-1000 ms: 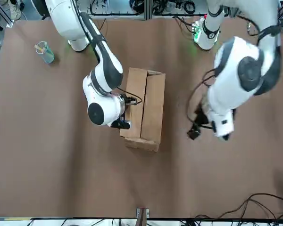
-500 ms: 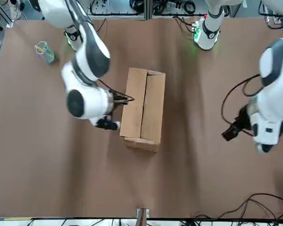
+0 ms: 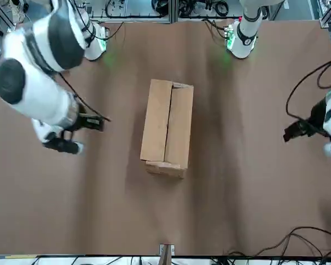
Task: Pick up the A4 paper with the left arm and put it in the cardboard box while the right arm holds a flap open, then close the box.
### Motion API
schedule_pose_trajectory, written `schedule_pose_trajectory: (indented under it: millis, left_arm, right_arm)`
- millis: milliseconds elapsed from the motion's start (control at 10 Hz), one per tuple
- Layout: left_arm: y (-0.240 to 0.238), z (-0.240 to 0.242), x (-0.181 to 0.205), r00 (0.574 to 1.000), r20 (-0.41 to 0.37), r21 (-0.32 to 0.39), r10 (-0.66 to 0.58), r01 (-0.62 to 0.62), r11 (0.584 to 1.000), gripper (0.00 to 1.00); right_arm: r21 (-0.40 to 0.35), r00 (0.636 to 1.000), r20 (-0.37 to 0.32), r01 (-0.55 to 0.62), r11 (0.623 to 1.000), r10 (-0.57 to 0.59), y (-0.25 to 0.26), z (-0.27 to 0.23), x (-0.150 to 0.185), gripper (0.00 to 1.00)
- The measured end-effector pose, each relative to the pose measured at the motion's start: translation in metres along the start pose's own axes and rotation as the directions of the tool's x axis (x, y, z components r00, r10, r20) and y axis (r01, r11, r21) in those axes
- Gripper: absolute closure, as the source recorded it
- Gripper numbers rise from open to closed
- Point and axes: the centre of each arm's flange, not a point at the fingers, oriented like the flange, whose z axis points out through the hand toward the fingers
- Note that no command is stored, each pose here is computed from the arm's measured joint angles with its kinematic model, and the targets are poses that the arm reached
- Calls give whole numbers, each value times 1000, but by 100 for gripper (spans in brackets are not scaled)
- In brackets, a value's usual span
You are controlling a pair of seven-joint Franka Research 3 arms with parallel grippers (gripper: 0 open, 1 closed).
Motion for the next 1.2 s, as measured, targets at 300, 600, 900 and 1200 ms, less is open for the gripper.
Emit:
schedule_pose_trajectory:
  millis: [300, 600, 900, 1200]
  left_arm:
    - [16, 5, -33, 996, -37, 24, 83, -82, 996, 0]
    - [11, 13, -39, 994, -46, 27, 99, -98, 995, 0]
    - [10, 12, -40, 993, -47, 28, 107, -106, 994, 0]
    - [10, 11, -40, 993, -49, 28, 111, -110, 994, 0]
  right_arm:
    - [-10, 996, -47, 70, 997, -70, 125, -30, 31, 21]
    - [19, 995, -42, 91, 996, -90, 232, -49, 33, 2]
    - [25, 996, -43, 75, 997, -74, 247, -58, 26, 0]
    - [52, 997, -54, 65, 997, -62, 267, -67, 15, 0]
